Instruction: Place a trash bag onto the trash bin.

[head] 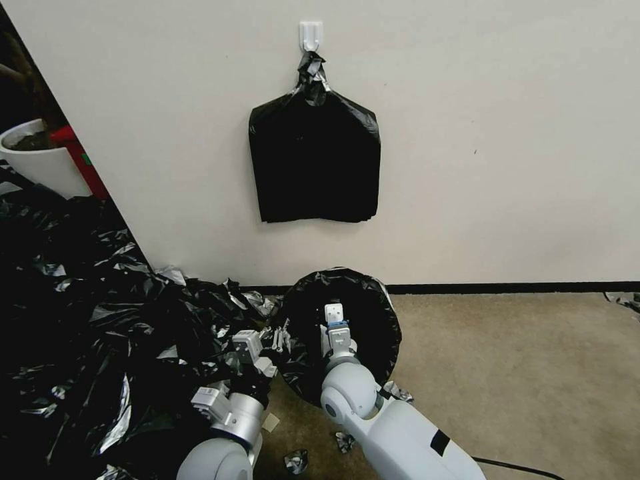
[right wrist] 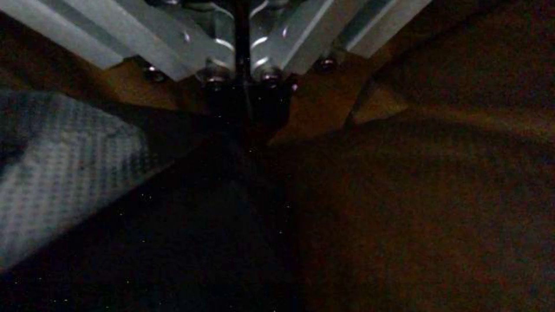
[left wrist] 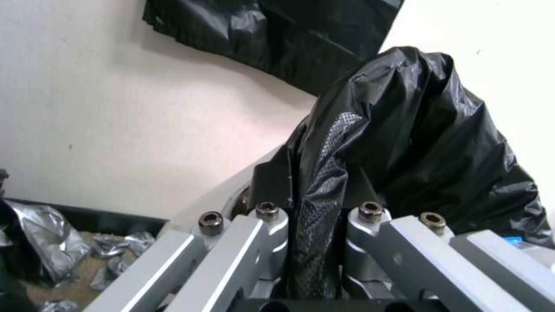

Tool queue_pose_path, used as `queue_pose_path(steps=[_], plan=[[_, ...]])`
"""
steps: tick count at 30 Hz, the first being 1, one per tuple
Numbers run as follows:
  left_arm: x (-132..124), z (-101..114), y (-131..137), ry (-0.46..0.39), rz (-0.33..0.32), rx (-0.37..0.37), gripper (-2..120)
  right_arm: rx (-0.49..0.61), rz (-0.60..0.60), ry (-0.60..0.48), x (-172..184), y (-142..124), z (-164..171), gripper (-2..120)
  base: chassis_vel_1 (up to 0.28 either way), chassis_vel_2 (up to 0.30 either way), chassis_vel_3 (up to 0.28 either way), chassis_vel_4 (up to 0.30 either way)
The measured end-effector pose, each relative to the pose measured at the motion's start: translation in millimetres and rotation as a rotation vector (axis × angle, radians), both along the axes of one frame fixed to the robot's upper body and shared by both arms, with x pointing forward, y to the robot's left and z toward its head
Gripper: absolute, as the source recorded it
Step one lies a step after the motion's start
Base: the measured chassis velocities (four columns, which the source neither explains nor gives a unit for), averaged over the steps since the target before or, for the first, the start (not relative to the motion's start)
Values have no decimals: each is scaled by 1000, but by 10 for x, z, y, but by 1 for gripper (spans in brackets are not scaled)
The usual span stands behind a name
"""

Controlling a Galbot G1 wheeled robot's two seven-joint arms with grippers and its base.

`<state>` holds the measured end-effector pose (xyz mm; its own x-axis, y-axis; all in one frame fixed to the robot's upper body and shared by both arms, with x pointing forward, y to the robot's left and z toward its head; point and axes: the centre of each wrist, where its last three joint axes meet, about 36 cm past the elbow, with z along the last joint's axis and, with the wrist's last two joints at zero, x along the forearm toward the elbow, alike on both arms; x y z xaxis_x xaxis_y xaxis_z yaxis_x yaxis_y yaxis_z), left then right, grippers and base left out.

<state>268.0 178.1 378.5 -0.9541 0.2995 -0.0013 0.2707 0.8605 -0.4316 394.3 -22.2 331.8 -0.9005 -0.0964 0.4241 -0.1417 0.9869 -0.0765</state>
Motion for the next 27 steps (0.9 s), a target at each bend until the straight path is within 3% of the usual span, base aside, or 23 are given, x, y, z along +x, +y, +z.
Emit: queue_pose_path(steps=[6,15,17,21,24,26,27], plan=[[63,-90,39,5,26,33,8,15,20,-12,-102,18,68,0,0,0,0,0],[183,-198,119,7,56,101,6,88,101,-44,-474,-40,380,32,0,0,0,0],[226,-230,149,10,62,121,6,126,129,-67,-592,-81,521,43,0,0,0,0],[245,-246,159,14,70,129,6,156,140,-93,-629,-108,594,48,0,0,0,0],[312,-255,185,64,122,150,6,254,204,-291,-724,-271,772,65,0,0,0,0],[353,-185,192,159,174,129,6,277,244,-467,-743,-430,846,76,0,0,0,0],[353,-185,192,159,174,129,6,277,244,-467,-743,-430,846,76,0,0,0,0]])
